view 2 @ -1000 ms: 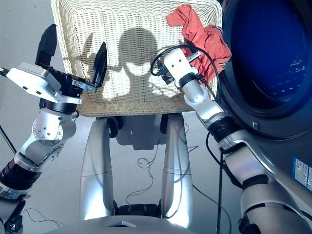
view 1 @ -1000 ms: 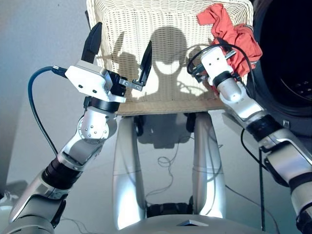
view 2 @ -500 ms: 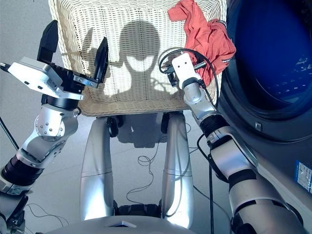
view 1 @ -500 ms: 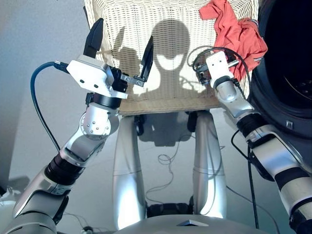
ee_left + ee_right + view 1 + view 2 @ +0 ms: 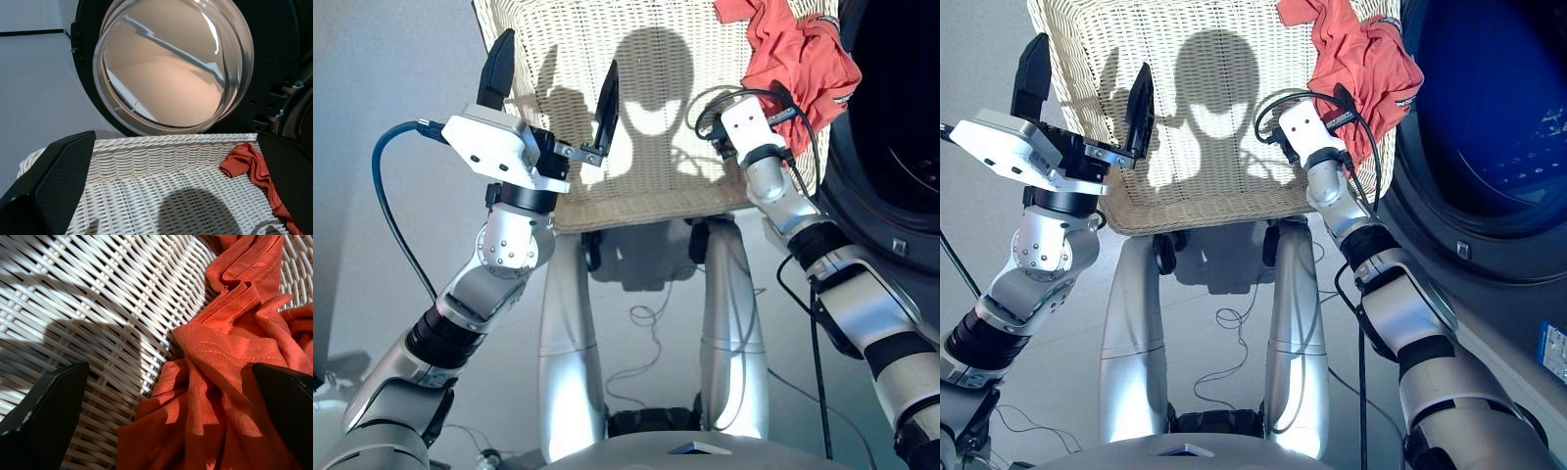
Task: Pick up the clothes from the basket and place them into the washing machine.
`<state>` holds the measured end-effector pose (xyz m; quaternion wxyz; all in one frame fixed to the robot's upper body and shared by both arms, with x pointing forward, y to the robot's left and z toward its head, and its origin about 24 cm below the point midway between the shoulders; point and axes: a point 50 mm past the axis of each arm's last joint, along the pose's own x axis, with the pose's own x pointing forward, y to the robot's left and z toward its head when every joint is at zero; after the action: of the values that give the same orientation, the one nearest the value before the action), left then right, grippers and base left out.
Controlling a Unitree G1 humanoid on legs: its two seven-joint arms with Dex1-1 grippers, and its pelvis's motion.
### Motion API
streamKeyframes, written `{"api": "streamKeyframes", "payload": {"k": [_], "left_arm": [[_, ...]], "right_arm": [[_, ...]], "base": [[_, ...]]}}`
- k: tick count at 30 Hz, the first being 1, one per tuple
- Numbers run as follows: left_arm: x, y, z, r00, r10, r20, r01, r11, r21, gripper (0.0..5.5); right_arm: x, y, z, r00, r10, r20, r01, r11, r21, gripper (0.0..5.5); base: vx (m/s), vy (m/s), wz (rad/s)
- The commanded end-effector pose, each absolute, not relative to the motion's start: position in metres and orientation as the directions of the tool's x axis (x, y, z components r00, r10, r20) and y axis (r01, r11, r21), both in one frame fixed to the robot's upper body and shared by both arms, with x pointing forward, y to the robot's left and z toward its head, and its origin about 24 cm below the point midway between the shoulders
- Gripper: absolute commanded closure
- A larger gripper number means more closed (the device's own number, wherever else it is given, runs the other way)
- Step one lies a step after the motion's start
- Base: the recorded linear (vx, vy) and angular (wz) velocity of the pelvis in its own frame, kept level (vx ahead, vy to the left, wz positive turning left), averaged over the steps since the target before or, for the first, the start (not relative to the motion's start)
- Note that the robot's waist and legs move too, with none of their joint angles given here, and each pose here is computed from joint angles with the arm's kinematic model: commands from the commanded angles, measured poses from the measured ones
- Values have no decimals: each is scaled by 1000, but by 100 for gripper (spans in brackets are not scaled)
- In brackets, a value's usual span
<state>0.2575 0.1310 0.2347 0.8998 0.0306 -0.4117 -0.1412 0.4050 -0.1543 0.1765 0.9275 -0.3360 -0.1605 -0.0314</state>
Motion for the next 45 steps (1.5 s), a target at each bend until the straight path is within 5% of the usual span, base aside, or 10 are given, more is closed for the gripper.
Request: {"api": "streamKeyframes", "payload": {"k": [1,12,23,32,45], "left_arm": [[234,123,249,512,-272,815,285,949,137,0],[234,125,248,517,-256,817,279,952,122,0],[234,137,249,516,-225,827,193,971,144,0],[229,144,247,521,-231,822,174,971,163,0],[231,136,247,524,-240,817,235,963,132,0]], "right_arm": [[404,-265,212,804,-497,328,590,596,-544,0],[403,-257,240,770,-490,409,624,714,-317,0],[348,-205,207,811,-151,565,285,946,-157,0],[321,-226,194,795,-188,577,333,930,-156,0],[355,-225,188,843,-253,474,367,916,-165,0]], "base": [[0,0,0],[0,0,0],[20,-1,7],[0,0,0],[0,0,0]]}}
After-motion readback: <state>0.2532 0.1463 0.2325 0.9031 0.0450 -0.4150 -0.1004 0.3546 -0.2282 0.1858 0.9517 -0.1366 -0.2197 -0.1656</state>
